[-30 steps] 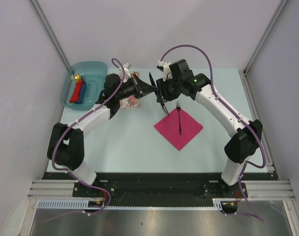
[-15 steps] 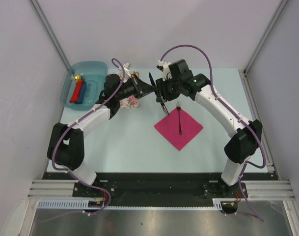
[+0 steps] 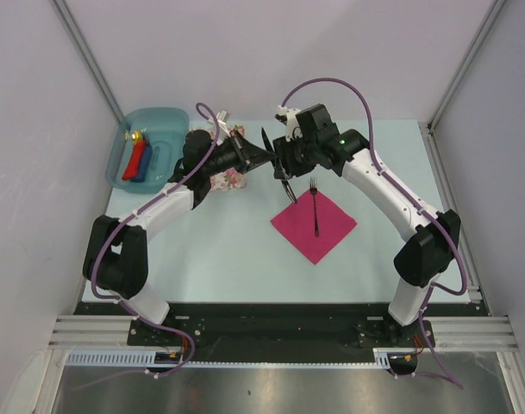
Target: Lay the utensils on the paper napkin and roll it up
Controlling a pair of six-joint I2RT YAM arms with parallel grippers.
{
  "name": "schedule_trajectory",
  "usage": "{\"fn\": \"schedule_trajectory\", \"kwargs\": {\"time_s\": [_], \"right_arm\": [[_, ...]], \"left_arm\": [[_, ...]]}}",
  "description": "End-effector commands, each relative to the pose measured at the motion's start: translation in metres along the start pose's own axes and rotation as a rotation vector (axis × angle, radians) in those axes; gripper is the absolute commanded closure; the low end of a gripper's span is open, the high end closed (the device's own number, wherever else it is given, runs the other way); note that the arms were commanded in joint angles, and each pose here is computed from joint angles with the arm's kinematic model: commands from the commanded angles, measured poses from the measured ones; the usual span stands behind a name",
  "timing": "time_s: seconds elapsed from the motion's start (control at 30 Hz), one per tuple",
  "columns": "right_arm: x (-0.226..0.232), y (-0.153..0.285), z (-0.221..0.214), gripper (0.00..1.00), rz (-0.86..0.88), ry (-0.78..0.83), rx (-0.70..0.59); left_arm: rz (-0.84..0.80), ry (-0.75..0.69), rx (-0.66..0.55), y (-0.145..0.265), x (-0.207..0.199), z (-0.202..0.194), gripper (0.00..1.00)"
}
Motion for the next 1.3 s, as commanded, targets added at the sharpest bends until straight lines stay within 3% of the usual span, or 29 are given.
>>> {"fn": "schedule_trajectory", "kwargs": {"time_s": [0.0, 0.33, 0.47, 0.6, 0.77, 1.1, 1.27], "right_arm": [[0.009, 0.025, 0.027, 0.51, 0.000, 0.021, -0.105], [0.008, 0.023, 0.026, 0.67, 0.008, 0.022, -0.100], [0.009, 0.019, 0.023, 0.67, 0.017, 0.019, -0.087], [0.008, 0.016, 0.021, 0.60, 0.015, 0.019, -0.077], [0.005, 0.015, 0.020, 0.67, 0.011, 0.014, -0.072], [0.005, 0.013, 0.014, 0.61, 0.016, 0.017, -0.056], [0.005, 0.013, 0.013, 0.64, 0.013, 0.022, -0.056]], "left_arm": [[-0.020, -0.014, -0.016, -0.002, -0.006, 0.005, 1.00], [-0.021, -0.011, -0.014, -0.005, -0.006, 0.007, 1.00], [-0.029, -0.007, -0.015, -0.005, -0.008, 0.008, 1.00], [-0.037, 0.000, -0.012, -0.005, -0.009, 0.008, 1.00], [-0.041, 0.003, -0.013, -0.005, -0.010, 0.008, 1.00], [-0.051, 0.017, -0.019, -0.006, -0.013, 0.009, 1.00], [-0.054, 0.016, -0.022, -0.006, -0.014, 0.010, 1.00]]}}
Point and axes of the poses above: each gripper's point midway between its finger pads, its own y axis back along the fingers, its own x axis along the line the jaws close on, z = x × y, the point moved 1 cm from there along y, back along the fingers, and after that the axes turned 3 degrees about -y, right-handed, at the moved point
